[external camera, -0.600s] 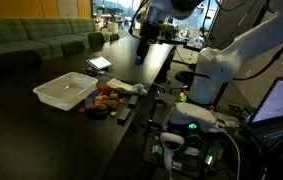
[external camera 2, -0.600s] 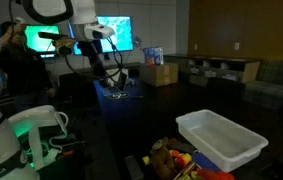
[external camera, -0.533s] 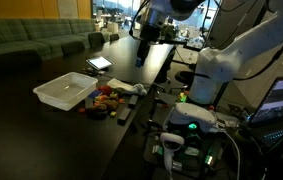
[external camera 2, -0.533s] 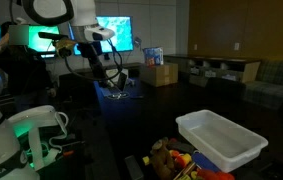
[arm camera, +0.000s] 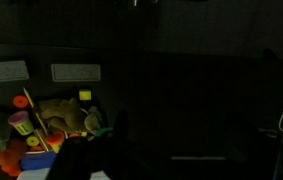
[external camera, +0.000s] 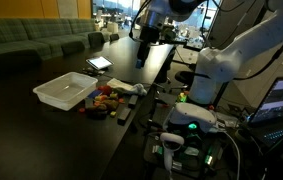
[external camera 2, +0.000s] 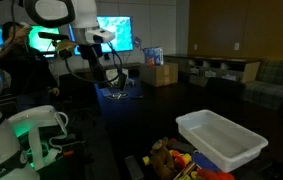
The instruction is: Use the towel to push all the objects to the left
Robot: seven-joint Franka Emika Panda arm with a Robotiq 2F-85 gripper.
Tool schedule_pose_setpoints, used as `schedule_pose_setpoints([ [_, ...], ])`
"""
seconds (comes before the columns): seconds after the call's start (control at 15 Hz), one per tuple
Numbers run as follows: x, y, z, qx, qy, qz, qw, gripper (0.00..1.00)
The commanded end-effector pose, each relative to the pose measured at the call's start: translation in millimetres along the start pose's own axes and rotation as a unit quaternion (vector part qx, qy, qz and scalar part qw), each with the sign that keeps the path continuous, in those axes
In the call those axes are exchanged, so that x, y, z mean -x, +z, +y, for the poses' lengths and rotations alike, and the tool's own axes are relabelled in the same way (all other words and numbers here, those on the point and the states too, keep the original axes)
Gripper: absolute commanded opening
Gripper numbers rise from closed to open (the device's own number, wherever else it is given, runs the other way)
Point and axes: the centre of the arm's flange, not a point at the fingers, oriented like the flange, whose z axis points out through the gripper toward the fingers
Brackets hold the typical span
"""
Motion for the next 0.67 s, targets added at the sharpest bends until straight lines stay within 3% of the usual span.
schedule_pose_setpoints([
  [0.0, -10, 6, 15, 0.014, 0.007, 0.008, 0.9998, 1.00],
  [0.2, -29, 17, 50, 0.031, 0.008, 0.008, 0.9995, 1.00],
  [0.27, -53, 42, 73, 0.038, 0.007, 0.010, 0.9992, 1.00],
  [0.6, -91, 95, 153, 0.067, -0.017, 0.017, 0.9975, 1.00],
])
